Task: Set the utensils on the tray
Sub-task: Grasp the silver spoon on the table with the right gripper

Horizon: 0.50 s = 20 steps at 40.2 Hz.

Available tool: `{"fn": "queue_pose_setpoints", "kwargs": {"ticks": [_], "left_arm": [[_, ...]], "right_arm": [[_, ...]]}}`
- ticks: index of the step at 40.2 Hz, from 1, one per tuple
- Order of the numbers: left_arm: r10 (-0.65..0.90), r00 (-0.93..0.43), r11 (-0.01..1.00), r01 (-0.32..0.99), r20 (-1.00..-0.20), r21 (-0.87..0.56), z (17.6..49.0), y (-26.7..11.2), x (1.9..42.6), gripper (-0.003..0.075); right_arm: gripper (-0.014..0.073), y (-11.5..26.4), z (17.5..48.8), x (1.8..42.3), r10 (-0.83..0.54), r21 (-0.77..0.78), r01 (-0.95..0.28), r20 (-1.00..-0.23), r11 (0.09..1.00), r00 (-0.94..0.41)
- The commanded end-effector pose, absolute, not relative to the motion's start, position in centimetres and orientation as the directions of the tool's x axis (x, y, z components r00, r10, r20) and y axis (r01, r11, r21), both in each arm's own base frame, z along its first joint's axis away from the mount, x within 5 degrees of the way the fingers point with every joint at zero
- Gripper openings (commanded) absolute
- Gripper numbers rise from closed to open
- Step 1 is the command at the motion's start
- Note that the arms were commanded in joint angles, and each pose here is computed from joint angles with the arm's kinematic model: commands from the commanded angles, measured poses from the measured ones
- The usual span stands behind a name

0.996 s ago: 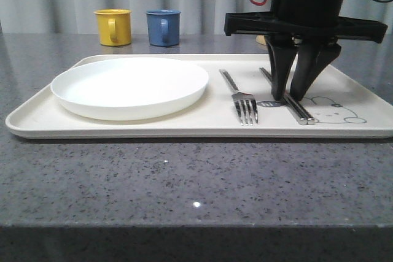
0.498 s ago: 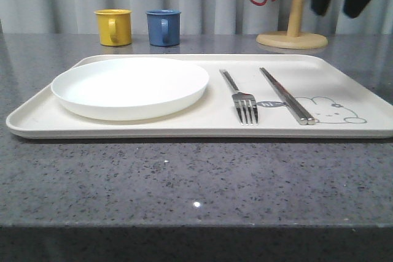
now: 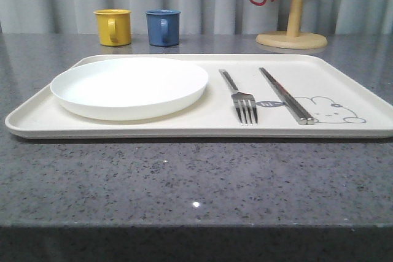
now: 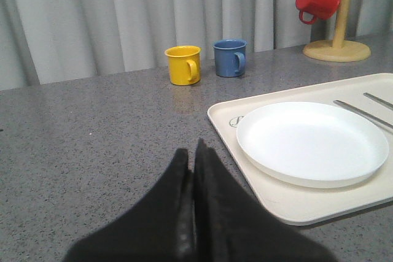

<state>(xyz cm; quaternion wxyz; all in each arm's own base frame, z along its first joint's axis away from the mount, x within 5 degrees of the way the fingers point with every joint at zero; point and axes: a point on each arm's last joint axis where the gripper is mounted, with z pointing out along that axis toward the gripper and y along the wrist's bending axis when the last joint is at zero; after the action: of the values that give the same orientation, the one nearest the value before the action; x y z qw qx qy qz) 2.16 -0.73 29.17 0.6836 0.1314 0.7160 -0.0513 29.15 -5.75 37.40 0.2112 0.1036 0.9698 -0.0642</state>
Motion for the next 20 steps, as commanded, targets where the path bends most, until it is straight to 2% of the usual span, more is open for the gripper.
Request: {"fn": "queue_pose_setpoints", "kwargs": {"ticks": [1, 7, 12, 20], "left_arm": [[0.079, 0.056, 0.964, 0.249, -0.995, 0.091, 30.6, -0.7, 2.1, -0.0018], [0.079, 0.056, 0.964, 0.249, -0.995, 0.091, 30.6, -0.7, 2.1, -0.0018], [0.079, 0.056, 0.964, 0.249, -0.995, 0.091, 30.6, -0.7, 2.1, -0.0018], [0.079, 0.056, 0.964, 0.249, -0.995, 0.091, 30.6, -0.7, 2.1, -0.0018]], "right_arm": [[0.0356, -7.2, 38.3, 27.8, 0.17, -0.125, 0.234, -0.386, 0.964, -0.907], [0.0356, -9.3, 37.1, 29.1, 0.175, -0.184, 0.265, -0.396, 0.946, -0.901], [0.0356, -10.6, 35.2, 30.6, 0.139, -0.267, 0.24, -0.349, 0.933, -0.927], [0.0356, -11.1, 32.5, 32.6, 0.137, -0.265, 0.219, -0.296, 0.939, -0.945]]}}
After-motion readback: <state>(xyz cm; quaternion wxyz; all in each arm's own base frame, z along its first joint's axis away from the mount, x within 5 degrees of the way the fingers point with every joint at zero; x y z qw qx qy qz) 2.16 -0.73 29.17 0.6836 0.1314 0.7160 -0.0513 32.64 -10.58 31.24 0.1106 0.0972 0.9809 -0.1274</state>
